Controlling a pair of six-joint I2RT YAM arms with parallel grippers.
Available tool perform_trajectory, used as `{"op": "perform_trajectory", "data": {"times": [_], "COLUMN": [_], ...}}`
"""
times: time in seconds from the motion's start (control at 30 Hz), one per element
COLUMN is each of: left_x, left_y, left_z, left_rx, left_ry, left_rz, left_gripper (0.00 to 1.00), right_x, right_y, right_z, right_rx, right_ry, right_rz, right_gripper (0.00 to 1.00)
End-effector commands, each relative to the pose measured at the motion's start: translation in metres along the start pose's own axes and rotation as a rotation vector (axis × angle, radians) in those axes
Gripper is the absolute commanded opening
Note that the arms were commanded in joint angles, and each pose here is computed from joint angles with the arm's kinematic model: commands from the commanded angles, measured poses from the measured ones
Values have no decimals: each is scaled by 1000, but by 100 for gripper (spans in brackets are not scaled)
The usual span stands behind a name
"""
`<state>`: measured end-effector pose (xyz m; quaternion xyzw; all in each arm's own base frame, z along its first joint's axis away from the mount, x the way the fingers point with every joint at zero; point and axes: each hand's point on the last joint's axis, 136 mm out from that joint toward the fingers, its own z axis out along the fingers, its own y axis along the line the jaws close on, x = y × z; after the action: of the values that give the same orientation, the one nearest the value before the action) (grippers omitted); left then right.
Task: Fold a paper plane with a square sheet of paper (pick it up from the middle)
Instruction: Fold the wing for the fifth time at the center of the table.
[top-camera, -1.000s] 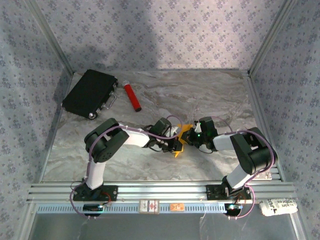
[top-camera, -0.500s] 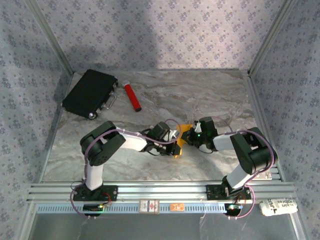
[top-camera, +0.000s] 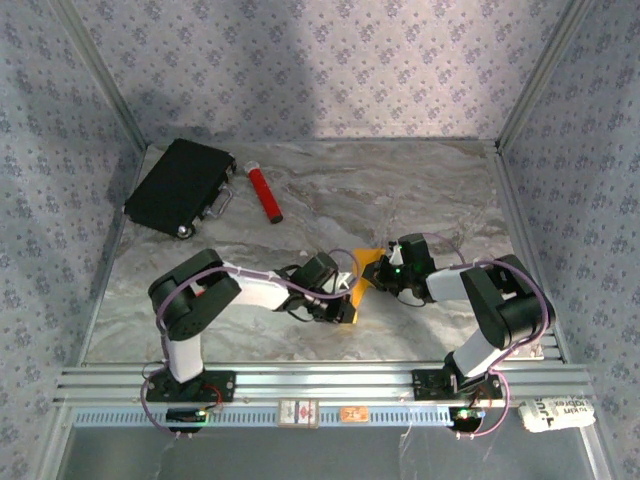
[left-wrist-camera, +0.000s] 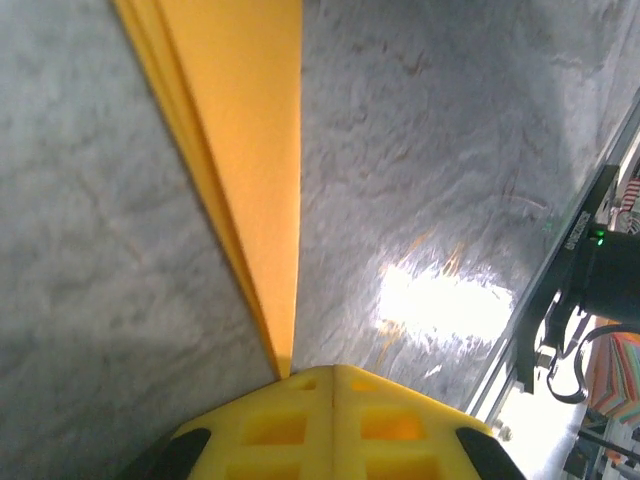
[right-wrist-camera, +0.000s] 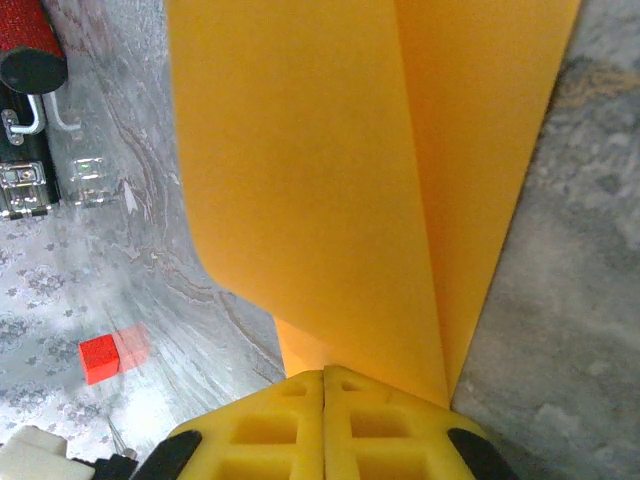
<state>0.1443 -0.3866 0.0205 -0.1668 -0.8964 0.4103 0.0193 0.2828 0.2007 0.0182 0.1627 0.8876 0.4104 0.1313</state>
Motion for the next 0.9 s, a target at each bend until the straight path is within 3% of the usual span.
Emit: {"op": "perform_trajectory", "data": {"times": [0.0, 0.17, 0.37, 0.57, 0.87], "left_x": [25, -4, -45, -72, -84], "left_y": [10, -26, -35, -34, -7], "left_z": [-8, -30, -37, -19, -1], "left_rx": [-60, 27, 76, 49, -62], "left_ry": [66, -39, -131, -148, -148], "left_rz": [-24, 25, 2, -21, -61], "left_gripper": [4, 2, 1, 2, 2], "right_x": [26, 26, 26, 26, 26], "right_y": [-63, -60, -59, -59, -59], "right_z": [-1, -1, -1, -1, -2], "right_rx": [222, 213, 210, 209, 207], "right_ry": [44, 43, 43, 42, 42], "right_rz": [100, 98, 100, 100, 98], "right_gripper": [7, 7, 7, 7, 7]}}
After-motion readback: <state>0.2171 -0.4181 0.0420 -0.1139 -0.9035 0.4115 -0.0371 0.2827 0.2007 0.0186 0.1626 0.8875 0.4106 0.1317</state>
